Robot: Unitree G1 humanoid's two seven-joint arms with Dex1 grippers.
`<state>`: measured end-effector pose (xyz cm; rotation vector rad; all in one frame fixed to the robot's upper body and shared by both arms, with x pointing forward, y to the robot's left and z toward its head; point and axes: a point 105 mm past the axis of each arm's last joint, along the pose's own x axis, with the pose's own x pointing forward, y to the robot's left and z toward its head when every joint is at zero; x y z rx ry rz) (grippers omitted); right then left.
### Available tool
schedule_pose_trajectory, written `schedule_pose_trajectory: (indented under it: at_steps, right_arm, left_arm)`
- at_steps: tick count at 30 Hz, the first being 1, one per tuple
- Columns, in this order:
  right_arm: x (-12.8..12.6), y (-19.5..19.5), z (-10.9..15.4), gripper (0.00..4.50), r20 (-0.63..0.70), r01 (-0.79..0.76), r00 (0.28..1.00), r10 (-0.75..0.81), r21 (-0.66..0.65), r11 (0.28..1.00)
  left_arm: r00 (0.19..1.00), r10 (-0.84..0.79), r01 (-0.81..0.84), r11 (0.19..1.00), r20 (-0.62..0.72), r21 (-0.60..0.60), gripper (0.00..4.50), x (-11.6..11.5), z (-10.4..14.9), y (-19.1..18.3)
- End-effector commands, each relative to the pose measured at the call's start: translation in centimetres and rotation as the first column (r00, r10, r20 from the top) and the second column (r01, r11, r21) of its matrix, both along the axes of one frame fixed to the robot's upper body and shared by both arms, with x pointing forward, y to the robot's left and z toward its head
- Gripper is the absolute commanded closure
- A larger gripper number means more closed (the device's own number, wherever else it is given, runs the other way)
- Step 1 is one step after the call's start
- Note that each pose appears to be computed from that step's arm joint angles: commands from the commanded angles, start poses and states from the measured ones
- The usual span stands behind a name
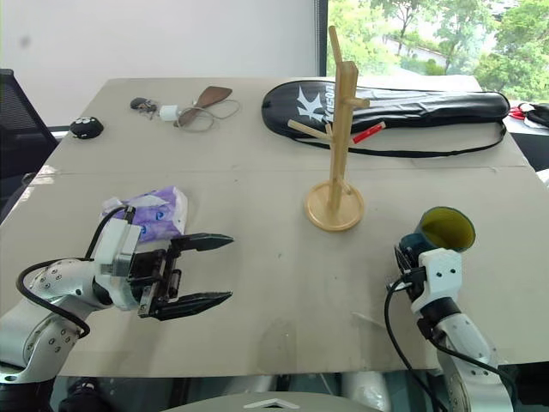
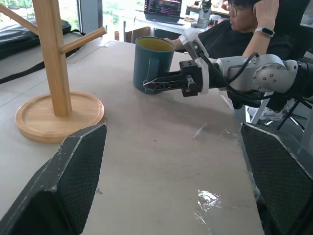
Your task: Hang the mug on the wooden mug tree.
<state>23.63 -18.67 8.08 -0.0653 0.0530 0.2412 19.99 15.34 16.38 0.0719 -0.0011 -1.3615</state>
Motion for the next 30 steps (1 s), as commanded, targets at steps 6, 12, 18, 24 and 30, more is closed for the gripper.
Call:
schedule_pose_trajectory:
  at_steps: [6,12,18,24,30]
  right_arm:
    - [0.0,-1.9,4.1,4.41,0.085,-0.126,0.988,0.132,-0.073,0.989]
    - [1.7,-2.5,7.9,4.41,0.085,-0.310,0.943,0.322,-0.132,0.942]
    - [3.6,-1.6,11.0,4.41,0.053,-0.509,0.850,0.524,-0.176,0.843]
    - [6.4,-1.7,14.3,4.41,0.051,-0.593,0.784,0.619,-0.232,0.771]
    - [8.8,-1.1,16.2,4.41,0.024,-0.680,0.705,0.708,-0.260,0.686]
  left_arm:
    - [0.993,0.040,-0.028,0.993,0.110,-0.114,0.00,0.2,2.7,-1.8]
    - [0.977,0.127,-0.093,0.977,0.172,-0.190,0.00,0.8,4.0,-2.5]
    - [0.971,0.176,-0.111,0.931,0.161,-0.347,0.00,0.7,4.8,-2.4]
    - [0.984,0.118,-0.058,0.924,0.137,-0.378,0.00,-0.6,5.0,-2.5]
    - [0.979,0.140,-0.070,0.915,0.149,-0.398,0.00,-1.4,4.9,-2.8]
